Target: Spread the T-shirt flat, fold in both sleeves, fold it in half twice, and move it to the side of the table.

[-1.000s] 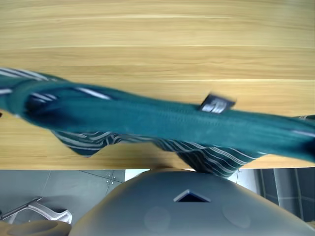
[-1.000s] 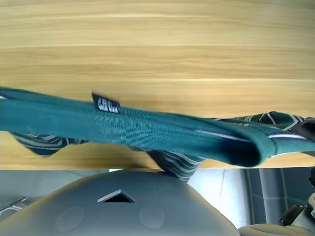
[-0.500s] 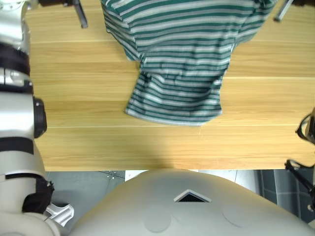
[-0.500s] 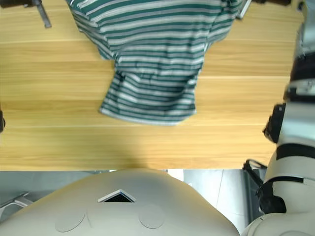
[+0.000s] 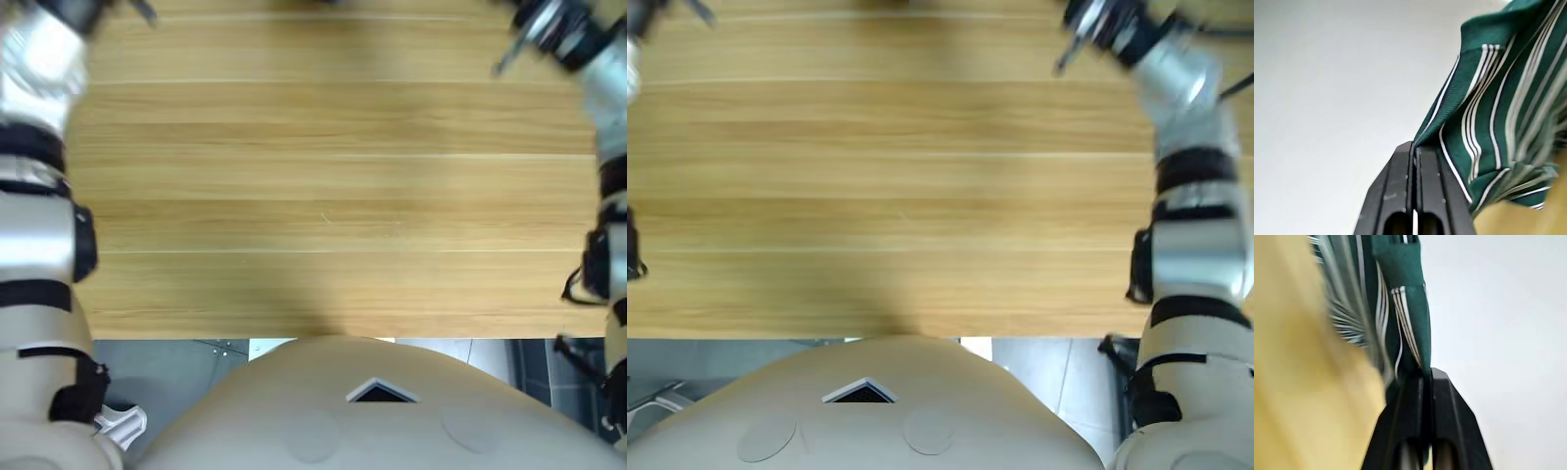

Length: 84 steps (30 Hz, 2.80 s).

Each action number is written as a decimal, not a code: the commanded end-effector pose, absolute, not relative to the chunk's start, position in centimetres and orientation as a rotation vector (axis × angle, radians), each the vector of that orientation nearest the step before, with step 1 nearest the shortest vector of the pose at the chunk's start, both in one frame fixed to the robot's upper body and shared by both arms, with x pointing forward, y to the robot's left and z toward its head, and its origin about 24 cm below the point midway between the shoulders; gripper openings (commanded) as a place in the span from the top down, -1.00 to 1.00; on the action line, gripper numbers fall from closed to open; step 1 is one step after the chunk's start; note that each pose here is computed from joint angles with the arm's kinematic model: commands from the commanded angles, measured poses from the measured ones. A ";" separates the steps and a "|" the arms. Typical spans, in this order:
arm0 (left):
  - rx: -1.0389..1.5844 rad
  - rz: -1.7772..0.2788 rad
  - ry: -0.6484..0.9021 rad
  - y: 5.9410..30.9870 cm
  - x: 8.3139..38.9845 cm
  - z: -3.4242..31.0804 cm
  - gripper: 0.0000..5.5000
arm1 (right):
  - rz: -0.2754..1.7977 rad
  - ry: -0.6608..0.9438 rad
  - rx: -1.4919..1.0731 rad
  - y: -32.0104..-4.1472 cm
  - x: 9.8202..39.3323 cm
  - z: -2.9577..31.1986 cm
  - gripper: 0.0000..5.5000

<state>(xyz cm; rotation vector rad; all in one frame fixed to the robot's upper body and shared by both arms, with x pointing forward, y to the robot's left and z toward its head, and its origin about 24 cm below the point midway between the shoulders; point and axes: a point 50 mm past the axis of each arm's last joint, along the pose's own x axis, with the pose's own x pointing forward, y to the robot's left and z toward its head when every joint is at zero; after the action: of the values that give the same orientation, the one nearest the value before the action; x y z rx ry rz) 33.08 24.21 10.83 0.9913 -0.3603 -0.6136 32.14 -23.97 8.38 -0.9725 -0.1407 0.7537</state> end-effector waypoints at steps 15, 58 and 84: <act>0.972 -1.579 0.110 23.1 20.3 0.5 0.87 | 1.450 0.446 -0.781 -24.2 20.8 1.9 0.83; 1.305 -1.093 0.185 24.2 28.1 -0.2 1.00 | 1.054 0.263 -1.022 -23.0 29.2 1.4 0.99; 1.118 -1.131 -0.184 21.8 27.7 3.7 1.00 | 1.184 0.302 -0.828 -24.0 25.1 1.1 0.99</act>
<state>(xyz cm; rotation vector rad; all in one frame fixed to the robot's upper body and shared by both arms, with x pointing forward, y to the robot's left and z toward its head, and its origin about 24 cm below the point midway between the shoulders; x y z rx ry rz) 28.15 22.65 4.31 1.1329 -0.1818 -1.0711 25.37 -23.87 1.37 -0.8320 0.2727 1.1741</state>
